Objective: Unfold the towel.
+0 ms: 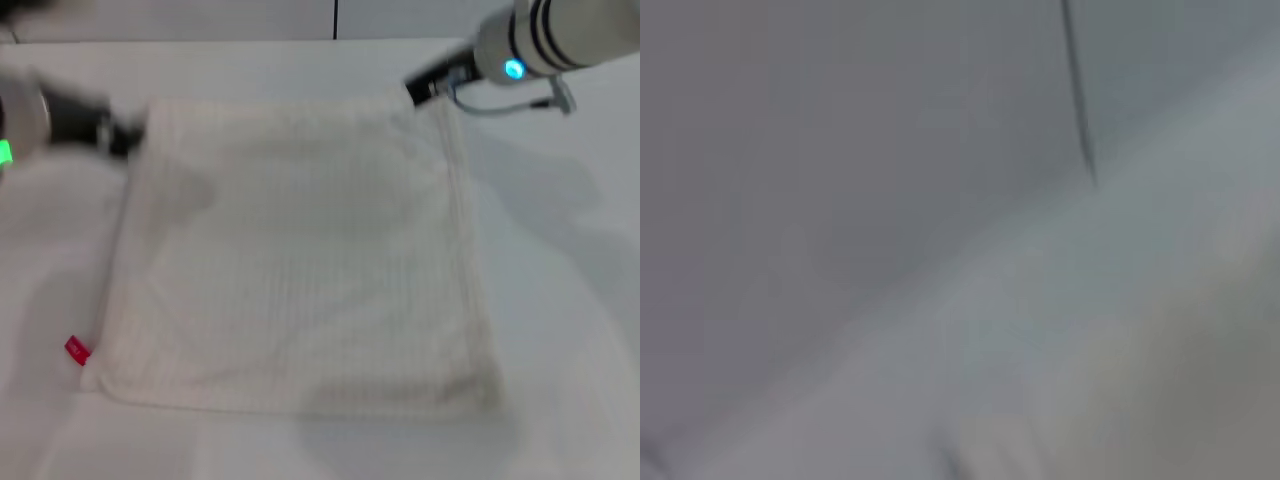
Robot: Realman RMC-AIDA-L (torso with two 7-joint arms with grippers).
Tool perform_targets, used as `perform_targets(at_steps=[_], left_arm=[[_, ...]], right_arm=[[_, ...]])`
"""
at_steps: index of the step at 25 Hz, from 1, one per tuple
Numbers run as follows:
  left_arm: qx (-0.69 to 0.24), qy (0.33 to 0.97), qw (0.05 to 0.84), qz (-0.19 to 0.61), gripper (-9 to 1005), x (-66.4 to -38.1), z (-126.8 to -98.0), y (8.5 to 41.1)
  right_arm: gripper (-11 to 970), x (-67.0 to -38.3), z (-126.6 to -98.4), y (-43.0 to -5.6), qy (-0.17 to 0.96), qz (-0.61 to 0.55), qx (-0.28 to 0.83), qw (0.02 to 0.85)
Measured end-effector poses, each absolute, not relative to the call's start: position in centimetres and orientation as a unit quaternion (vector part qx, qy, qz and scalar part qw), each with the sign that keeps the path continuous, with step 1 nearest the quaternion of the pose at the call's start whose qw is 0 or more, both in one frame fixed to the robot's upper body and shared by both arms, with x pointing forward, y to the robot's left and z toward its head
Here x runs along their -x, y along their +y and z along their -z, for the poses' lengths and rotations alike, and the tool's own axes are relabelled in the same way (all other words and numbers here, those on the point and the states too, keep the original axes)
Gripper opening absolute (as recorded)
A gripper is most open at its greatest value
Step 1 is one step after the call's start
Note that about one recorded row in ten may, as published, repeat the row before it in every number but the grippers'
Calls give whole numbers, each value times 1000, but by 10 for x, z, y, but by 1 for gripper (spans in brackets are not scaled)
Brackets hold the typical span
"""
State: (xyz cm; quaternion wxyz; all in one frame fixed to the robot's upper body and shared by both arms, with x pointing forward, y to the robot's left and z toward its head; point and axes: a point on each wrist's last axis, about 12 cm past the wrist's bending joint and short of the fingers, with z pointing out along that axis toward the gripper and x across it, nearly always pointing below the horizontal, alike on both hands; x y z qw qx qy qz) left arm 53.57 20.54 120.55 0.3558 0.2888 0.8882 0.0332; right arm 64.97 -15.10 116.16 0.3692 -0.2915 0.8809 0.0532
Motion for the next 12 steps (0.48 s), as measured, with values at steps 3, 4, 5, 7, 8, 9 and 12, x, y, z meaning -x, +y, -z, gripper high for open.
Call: perform_targets(at_steps=[3,4,5,7,8,9,12], left_arm=[[-284,854,434,-39,425,-550,-1217,213],[-254,765,588,-69,428,-560,-1231,232],[-240,737,627,-76,431,-559,-1233,238],[-225,709,663,-82,436,-557,-1234,242],[-183,645,736,-95,439,-543,-1224,257],[-173,632,749,-98,441,-539,-1218,262],[-128,566,807,-106,449,-519,-1191,276]], right_arm=[[-2,-619,-1193,-151,800,-57,301,516],[-2,-619,-1193,-151,800,-57,301,516],[-2,-596,-1201,-159,751,-59,281,594],[-1,-583,-1201,-167,729,-57,261,630],[-1,-561,-1193,-180,687,-49,220,691],[2,-561,-1193,-180,687,-49,220,691],[12,-532,-1171,-201,622,-29,142,769]])
